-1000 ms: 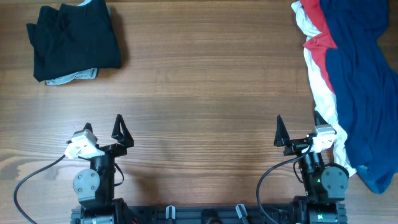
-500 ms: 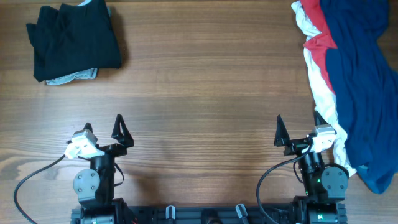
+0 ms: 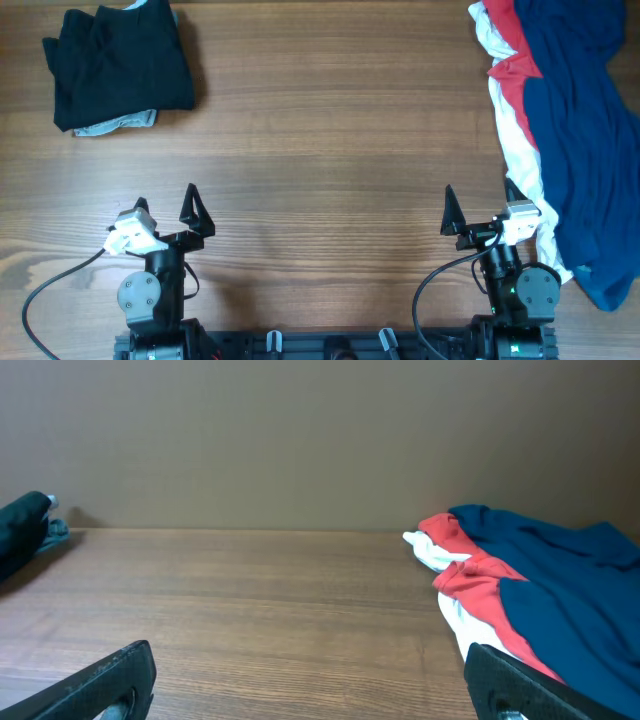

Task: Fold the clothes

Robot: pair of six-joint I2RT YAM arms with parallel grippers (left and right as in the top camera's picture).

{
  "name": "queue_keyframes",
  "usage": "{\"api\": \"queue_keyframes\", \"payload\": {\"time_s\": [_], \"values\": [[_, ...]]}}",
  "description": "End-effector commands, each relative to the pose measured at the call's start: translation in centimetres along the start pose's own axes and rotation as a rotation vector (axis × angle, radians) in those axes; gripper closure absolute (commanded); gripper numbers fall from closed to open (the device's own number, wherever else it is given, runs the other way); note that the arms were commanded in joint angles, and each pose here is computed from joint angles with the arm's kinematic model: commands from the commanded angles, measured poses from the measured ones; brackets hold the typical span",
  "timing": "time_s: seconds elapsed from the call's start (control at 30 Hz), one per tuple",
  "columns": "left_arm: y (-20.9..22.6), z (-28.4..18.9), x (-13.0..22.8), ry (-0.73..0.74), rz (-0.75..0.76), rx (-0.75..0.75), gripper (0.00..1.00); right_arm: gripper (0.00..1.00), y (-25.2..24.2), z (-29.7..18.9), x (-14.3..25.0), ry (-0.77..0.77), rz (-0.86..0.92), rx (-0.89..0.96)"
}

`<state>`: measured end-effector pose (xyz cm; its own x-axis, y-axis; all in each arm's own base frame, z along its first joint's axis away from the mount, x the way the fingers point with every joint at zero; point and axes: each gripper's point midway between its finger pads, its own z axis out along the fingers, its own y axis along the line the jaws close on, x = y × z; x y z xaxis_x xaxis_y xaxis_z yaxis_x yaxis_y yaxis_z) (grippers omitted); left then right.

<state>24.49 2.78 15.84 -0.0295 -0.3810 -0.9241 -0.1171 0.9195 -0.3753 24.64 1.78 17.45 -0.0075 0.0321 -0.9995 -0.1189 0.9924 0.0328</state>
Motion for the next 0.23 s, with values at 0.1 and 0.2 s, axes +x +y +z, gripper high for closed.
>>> {"api": "queue_keyframes", "payload": {"time_s": [0.1, 0.2], "values": [[0.10, -0.02, 0.15, 0.001, -0.009, -0.003, 0.00, 0.00, -0.05, -0.02, -0.16, -0.008, -0.006, 0.005], [0.10, -0.02, 0.15, 0.001, -0.009, -0.003, 0.00, 0.01, -0.05, -0.02, -0.16, -0.008, -0.006, 0.005]]}}
